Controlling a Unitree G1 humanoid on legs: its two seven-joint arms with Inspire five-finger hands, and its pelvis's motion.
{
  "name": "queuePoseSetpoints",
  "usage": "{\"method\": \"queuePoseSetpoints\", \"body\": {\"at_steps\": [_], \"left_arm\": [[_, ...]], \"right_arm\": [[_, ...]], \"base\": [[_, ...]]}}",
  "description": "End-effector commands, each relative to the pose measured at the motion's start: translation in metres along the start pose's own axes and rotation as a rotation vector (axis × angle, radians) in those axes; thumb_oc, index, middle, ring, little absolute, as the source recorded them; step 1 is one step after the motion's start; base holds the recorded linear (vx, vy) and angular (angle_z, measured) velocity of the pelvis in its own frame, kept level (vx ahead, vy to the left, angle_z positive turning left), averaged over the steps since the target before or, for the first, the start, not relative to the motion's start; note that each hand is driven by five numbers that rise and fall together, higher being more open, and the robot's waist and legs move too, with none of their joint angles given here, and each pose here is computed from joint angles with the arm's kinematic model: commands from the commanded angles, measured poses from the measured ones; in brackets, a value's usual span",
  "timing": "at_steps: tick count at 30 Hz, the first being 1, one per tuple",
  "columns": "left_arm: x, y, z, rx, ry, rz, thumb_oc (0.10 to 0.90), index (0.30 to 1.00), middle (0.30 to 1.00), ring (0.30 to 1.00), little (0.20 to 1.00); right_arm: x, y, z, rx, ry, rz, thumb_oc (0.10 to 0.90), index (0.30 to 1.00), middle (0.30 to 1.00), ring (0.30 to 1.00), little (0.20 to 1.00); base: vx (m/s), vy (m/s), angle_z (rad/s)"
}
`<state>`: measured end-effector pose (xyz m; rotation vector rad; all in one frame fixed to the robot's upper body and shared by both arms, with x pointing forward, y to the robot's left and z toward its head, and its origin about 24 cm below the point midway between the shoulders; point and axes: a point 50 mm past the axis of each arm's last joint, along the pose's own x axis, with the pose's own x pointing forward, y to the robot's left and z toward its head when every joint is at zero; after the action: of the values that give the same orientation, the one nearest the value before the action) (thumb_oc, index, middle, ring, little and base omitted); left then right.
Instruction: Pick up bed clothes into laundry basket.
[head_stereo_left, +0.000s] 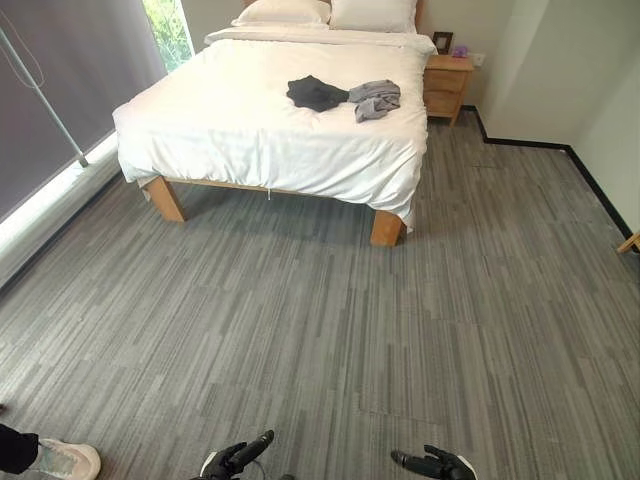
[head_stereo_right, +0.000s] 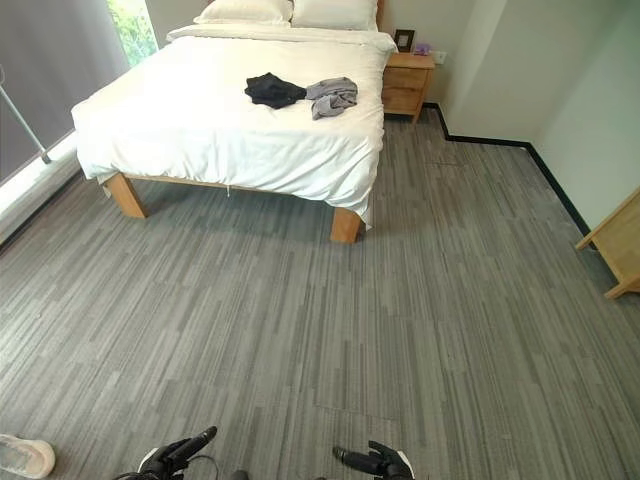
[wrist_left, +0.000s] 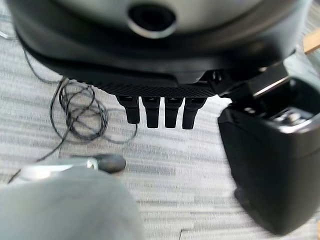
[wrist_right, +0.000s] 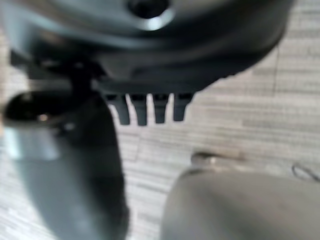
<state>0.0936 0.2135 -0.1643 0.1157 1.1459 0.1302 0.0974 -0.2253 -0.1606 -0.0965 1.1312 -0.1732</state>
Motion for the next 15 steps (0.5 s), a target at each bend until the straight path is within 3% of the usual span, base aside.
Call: {"method": "queuePoseSetpoints", "body": {"at_steps": [1,9,12,15], "left_arm": [[0.003,-0.001,0.015,0.0,-0.049,-0.004,0.8,0.9,0.9,0.9,0.9],[0.002,0.013,0.013,-0.032,-0.044,0.03,0.8,0.9,0.9,0.9,0.9],[0.004,0.018,0.034,-0.096,-0.126,0.049,0.8,0.9,0.9,0.9,0.9],[-0.001,0.031,0.097,-0.171,-0.382,0.096,0.8,0.9,0.9,0.9,0.9]], "right_arm": [[0.001,-0.004,0.001,-0.002,0.006,-0.021,0.8,0.9,0.9,0.9,0.9],[0.001,-0.012,0.003,0.047,0.001,-0.047,0.8,0.9,0.9,0.9,0.9],[0.003,-0.017,0.017,0.1,-0.051,-0.064,0.8,0.9,0.9,0.9,0.9],[0.001,-0.022,0.077,0.219,-0.299,-0.08,0.8,0.9,0.9,0.9,0.9]], "base": [[0.0,0.0,0.0],[0.01,0.004,0.0],[0.0,0.003,-0.01],[0.0,0.007,-0.01]]}}
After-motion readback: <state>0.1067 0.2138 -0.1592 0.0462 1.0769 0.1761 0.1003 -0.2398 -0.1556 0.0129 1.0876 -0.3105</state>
